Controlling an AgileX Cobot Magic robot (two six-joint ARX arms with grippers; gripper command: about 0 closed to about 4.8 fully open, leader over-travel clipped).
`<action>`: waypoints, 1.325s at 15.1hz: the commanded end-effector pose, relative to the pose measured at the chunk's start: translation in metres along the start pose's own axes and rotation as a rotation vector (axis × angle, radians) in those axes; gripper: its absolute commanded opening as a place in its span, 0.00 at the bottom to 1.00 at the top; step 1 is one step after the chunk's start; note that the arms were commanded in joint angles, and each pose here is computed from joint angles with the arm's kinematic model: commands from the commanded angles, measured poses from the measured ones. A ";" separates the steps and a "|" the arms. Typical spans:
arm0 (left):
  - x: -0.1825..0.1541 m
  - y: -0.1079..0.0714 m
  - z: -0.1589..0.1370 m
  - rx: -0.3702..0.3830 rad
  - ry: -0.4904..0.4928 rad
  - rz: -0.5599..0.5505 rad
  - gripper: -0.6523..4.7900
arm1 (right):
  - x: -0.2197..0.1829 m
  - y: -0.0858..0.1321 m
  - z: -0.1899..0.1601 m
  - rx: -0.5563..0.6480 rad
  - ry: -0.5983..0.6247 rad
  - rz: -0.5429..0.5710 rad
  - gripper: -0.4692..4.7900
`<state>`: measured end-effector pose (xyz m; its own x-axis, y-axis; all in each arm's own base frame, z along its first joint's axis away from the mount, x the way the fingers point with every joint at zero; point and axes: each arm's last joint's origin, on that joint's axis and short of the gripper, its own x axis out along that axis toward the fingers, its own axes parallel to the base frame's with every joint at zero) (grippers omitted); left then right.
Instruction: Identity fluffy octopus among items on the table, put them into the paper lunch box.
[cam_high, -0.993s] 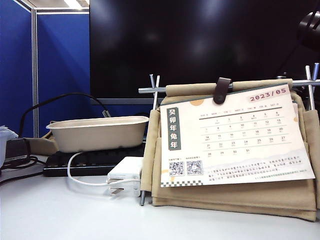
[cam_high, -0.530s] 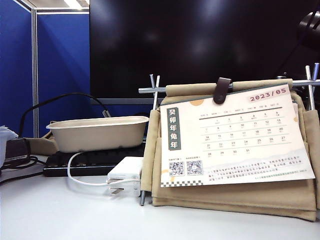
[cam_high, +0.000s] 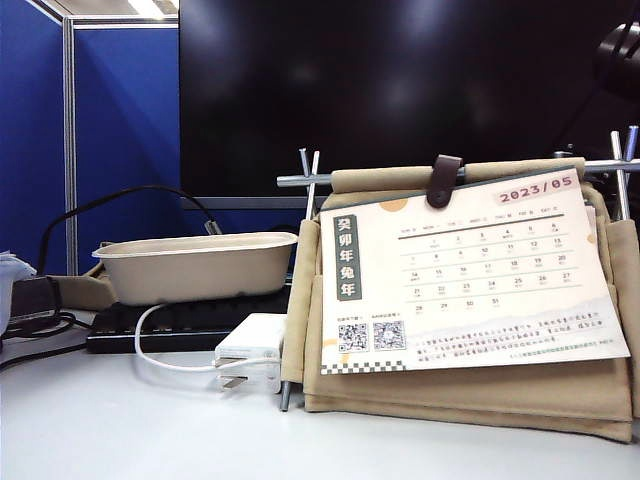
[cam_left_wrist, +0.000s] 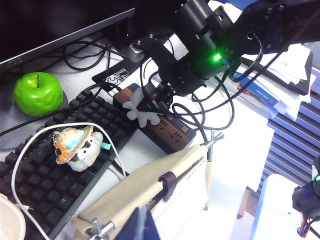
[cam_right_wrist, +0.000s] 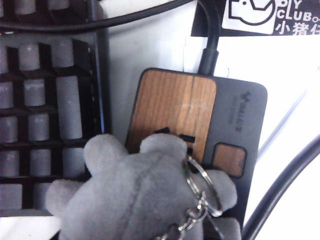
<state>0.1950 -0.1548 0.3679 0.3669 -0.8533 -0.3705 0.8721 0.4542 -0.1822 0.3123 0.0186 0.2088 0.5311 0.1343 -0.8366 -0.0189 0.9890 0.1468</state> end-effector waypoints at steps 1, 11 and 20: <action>-0.001 -0.001 0.003 0.011 -0.019 -0.002 0.12 | -0.010 0.003 0.013 -0.004 -0.023 0.001 0.59; -0.001 0.001 0.003 0.012 -0.019 0.042 0.12 | -0.056 0.014 0.044 -0.003 0.000 0.101 0.59; -0.003 0.011 0.004 0.080 -0.011 0.385 0.12 | -0.099 0.036 0.055 -0.026 -0.064 0.412 0.59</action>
<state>0.2035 -0.1488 0.3672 0.6461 -0.6430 -0.4114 0.7079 0.7063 0.0079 0.3063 0.0332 0.3216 0.5265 0.4878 -0.6963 -0.2356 0.8706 0.4318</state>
